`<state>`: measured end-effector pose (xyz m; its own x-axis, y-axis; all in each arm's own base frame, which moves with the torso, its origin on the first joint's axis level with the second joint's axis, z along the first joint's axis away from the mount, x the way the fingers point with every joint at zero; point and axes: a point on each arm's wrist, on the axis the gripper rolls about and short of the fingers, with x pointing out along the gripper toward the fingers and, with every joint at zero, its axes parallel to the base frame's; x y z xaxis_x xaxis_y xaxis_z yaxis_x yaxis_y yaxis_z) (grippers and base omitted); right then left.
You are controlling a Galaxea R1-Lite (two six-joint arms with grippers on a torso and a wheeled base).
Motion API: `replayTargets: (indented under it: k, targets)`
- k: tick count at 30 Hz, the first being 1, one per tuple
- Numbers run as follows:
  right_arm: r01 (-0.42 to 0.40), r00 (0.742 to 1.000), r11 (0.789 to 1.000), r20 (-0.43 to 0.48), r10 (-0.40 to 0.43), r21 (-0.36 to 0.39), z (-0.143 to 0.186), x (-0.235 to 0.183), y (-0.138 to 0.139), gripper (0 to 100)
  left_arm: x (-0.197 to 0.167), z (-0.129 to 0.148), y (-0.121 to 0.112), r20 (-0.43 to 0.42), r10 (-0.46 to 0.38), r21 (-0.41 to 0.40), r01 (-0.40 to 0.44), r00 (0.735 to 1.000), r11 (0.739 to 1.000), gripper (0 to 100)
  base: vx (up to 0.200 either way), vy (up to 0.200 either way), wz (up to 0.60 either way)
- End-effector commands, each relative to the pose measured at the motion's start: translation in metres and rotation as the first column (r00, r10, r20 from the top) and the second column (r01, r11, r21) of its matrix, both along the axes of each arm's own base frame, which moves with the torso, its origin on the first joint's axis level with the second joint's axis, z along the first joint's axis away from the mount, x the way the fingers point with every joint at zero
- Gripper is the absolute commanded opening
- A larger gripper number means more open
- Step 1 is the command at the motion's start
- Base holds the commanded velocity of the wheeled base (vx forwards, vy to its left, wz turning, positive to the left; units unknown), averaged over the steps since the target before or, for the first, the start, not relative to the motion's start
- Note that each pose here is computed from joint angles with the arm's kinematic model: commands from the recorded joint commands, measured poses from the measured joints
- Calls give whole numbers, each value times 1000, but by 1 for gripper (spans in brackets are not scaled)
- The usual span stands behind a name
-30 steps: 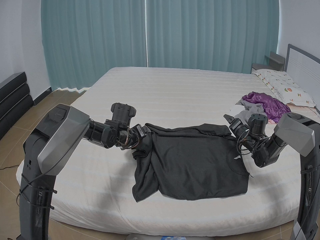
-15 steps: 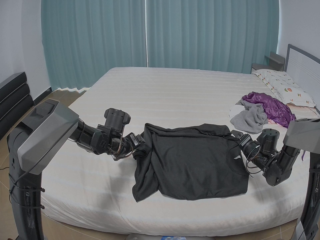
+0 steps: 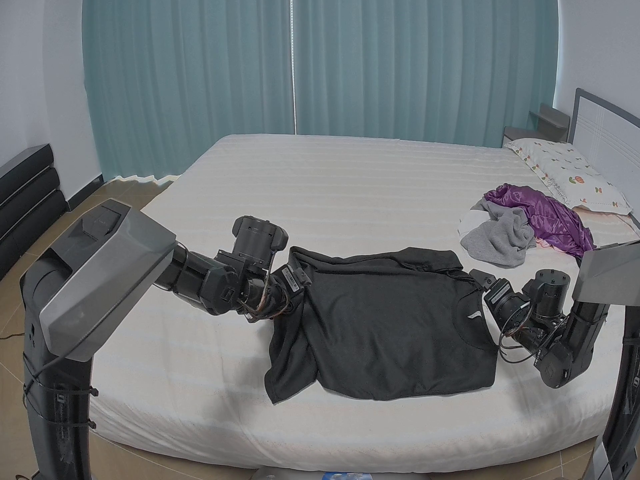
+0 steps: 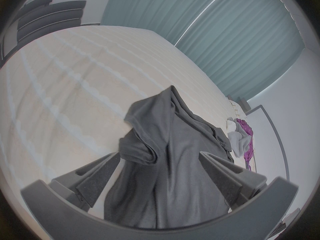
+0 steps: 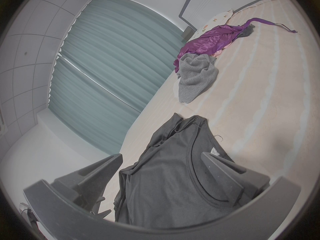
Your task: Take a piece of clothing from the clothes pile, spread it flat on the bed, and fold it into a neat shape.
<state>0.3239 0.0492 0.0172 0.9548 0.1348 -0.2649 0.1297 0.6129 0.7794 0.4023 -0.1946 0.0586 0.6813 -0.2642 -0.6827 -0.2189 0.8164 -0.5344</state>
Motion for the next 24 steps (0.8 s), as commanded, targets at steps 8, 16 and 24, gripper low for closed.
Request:
replayTargets:
  k: [8,16,24]
  targets:
    - [-10,1000,1000,-16,9,-2,-2,-6,2,100,20,-31,-14,6,31,42,-31,999,999,100,0,0,0]
    - [-10,1000,1000,-16,9,-2,-3,-6,2,100,33,-41,-17,21,53,46,-54,998,998,0,0,0,0]
    - [-10,1000,1000,-22,9,-3,-5,-6,2,100,40,-29,-2,52,128,36,-130,990,991,0,0,0,0]
